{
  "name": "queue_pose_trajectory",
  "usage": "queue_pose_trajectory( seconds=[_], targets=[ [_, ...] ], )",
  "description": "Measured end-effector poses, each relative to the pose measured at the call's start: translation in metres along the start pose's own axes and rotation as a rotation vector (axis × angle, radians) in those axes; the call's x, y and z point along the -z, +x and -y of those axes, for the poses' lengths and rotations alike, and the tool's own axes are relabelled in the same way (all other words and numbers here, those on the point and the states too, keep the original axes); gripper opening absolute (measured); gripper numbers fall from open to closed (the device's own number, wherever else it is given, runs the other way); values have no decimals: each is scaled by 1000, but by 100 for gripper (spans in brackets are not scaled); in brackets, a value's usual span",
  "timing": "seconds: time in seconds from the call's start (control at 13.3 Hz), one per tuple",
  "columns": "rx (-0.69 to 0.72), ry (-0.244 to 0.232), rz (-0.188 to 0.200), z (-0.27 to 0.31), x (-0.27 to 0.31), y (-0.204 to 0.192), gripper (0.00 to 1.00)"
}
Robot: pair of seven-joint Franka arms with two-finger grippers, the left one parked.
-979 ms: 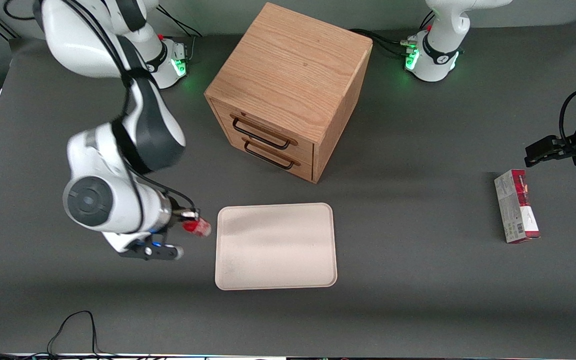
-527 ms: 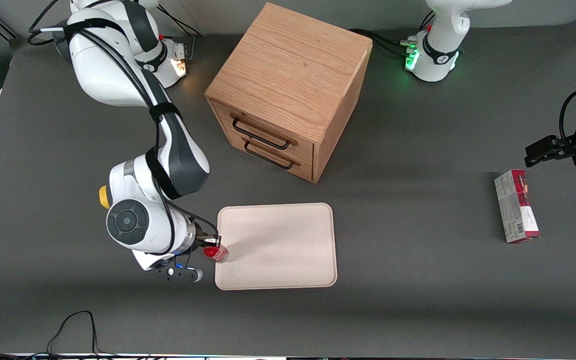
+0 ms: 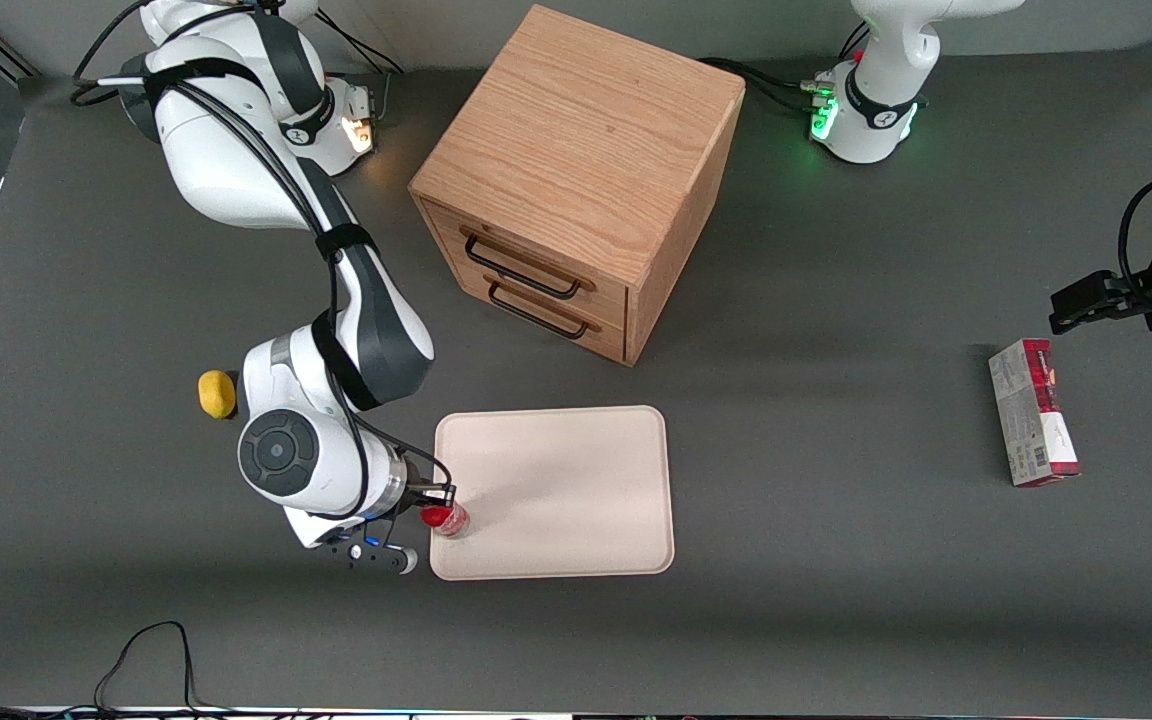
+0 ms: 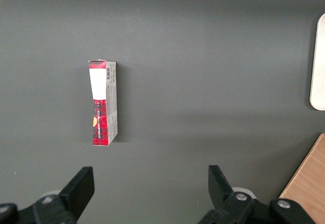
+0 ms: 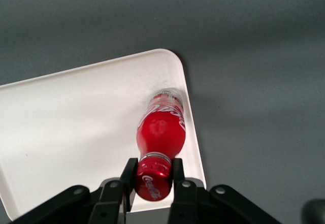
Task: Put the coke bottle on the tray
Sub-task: 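Lower the bottle onto the tray and open the right gripper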
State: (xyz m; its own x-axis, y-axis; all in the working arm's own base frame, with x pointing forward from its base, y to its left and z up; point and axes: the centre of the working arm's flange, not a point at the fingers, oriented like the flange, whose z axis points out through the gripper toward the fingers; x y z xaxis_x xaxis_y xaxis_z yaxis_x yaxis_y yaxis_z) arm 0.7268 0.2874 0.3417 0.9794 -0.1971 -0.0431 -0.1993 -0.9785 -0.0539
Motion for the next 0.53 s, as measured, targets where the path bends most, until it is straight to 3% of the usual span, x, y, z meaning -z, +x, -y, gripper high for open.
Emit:
queue_pose_trajectory(
  seconds=[0.53],
  targets=[
    [1,11,-14,2,3,1,32]
  ],
)
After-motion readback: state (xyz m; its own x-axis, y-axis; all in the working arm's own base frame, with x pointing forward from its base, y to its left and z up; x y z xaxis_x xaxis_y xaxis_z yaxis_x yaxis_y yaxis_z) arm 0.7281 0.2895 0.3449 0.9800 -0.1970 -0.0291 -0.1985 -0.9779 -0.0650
